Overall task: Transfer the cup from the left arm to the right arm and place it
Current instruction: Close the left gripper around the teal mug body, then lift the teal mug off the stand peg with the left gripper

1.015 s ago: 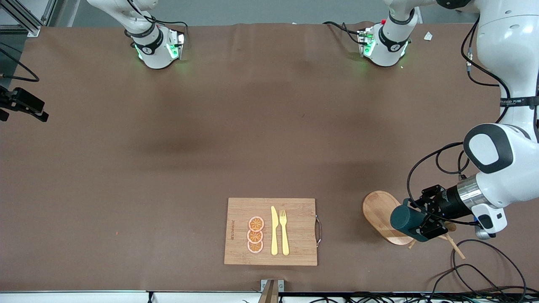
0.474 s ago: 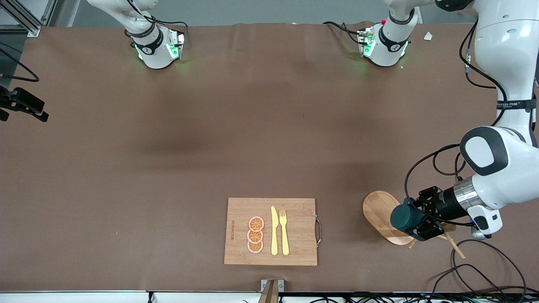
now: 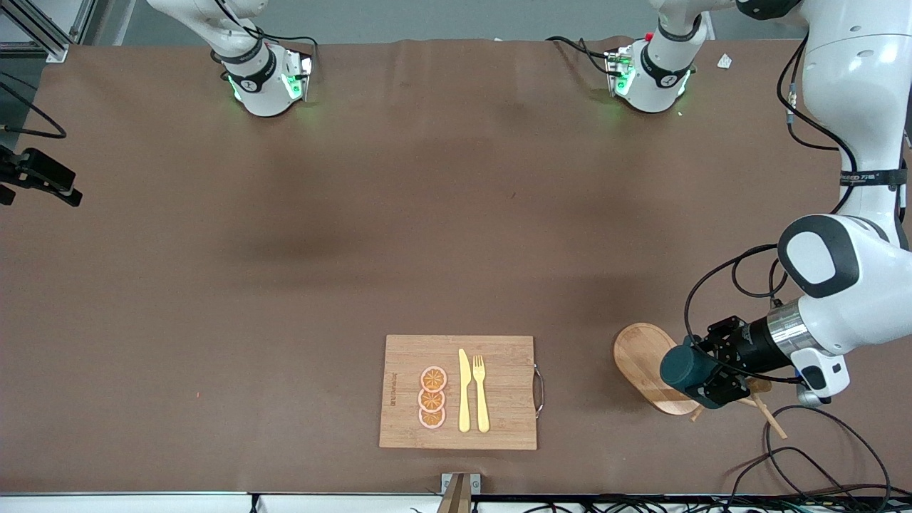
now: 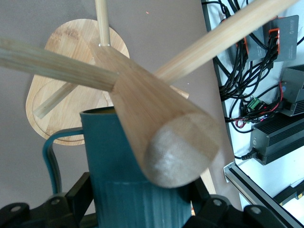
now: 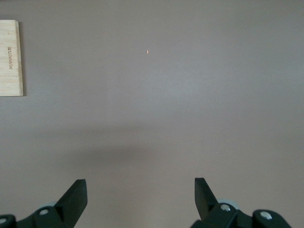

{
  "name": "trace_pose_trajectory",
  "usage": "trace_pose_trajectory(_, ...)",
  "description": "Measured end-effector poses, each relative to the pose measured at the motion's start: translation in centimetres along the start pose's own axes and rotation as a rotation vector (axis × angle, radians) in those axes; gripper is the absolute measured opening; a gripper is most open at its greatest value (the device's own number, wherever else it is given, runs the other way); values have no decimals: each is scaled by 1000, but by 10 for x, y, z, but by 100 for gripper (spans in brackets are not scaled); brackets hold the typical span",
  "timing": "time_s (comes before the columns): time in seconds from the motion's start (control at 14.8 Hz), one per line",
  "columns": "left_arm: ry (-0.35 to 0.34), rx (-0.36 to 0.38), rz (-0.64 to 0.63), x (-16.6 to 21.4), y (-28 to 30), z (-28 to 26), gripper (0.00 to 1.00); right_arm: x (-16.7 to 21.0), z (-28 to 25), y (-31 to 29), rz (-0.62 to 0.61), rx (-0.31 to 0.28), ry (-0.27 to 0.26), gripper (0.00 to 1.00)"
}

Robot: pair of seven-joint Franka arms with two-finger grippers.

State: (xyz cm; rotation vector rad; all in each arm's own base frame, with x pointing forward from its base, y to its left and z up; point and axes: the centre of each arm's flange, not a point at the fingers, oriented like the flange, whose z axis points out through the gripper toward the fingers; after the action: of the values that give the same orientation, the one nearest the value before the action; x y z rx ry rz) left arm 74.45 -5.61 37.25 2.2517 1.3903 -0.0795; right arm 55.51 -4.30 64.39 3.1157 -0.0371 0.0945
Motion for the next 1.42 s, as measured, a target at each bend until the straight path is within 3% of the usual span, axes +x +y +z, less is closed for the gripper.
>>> trace_pose_trajectory(0.81,-38,-33,-1,-16,11,-11,86,0,0,0,0,0,0,100)
trace_pose_trajectory(1.42,-99,25,25,-50,17,-42,86,0,0,0,0,0,0,100)
